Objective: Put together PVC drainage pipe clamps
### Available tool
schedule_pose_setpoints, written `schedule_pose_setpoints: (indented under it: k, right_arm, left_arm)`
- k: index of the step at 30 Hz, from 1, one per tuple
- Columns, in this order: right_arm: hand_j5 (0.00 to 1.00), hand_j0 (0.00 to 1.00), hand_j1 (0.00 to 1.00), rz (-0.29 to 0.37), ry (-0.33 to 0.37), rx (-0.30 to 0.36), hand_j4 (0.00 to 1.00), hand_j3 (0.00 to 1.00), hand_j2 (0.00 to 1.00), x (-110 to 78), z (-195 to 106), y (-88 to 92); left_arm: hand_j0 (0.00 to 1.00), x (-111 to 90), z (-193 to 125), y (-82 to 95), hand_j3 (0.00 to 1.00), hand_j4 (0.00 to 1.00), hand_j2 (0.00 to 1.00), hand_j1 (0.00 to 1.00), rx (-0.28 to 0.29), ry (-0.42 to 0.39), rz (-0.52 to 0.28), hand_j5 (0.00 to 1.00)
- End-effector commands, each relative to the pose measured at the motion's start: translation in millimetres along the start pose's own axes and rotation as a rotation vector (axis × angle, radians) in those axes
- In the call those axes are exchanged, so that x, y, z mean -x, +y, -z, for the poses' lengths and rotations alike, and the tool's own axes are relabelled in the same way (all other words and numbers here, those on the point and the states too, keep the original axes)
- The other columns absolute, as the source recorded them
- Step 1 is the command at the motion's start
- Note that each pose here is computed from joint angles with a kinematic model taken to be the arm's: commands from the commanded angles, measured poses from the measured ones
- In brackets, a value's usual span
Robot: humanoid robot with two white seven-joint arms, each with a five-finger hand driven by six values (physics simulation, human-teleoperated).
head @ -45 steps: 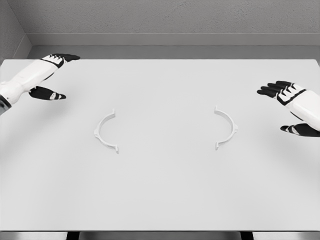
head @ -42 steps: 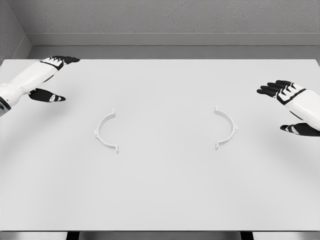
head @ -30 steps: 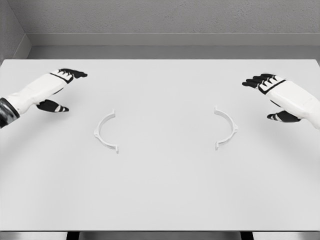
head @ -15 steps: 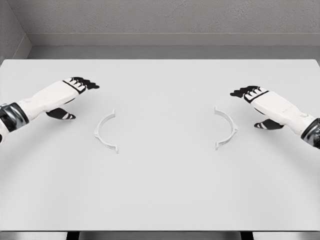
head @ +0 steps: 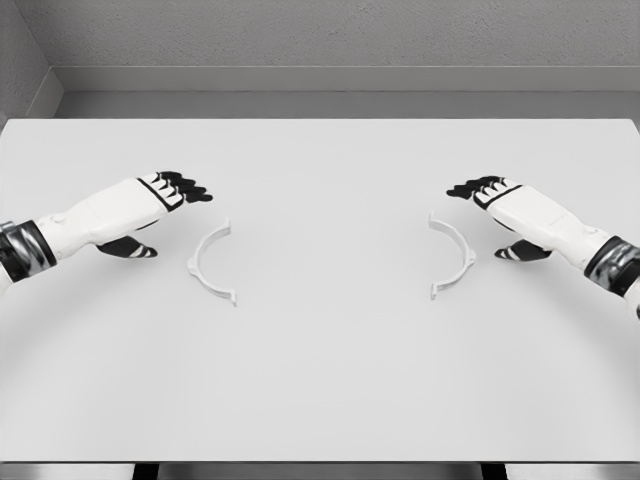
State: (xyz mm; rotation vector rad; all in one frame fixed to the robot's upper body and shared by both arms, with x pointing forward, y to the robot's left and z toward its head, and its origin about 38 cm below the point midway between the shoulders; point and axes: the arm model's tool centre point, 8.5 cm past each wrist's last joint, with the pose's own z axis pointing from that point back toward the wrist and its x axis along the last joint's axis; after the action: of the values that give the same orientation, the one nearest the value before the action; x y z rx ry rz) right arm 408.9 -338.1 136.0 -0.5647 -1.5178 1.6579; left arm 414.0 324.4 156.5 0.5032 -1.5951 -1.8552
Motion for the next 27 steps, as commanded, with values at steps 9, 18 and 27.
schedule_pose_setpoints:
  k: [9, 18, 27]
  right_arm:
    - [1.0, 1.0, 1.0, -0.004, -0.025, -0.009, 1.0, 1.0, 1.0, -7.1, 7.3, 1.2]
    - [1.0, 1.0, 1.0, 0.005, -0.046, -0.006, 1.0, 1.0, 1.0, -15.4, 13.7, 4.9]
    - [1.0, 1.0, 1.0, -0.004, -0.067, -0.007, 1.0, 1.0, 1.0, -22.6, 17.6, 3.9]
  left_arm:
    - [1.0, -20.3, 4.8, -7.4, 1.0, 1.0, 1.0, 1.0, -0.005, -0.051, -0.012, 1.0]
    - [1.0, -16.2, 5.3, -8.2, 1.0, 1.0, 1.0, 1.0, 0.002, -0.039, -0.006, 1.0]
    - [1.0, -11.1, 14.5, -18.9, 1.0, 1.0, 1.0, 1.0, -0.004, -0.018, -0.046, 1.0]
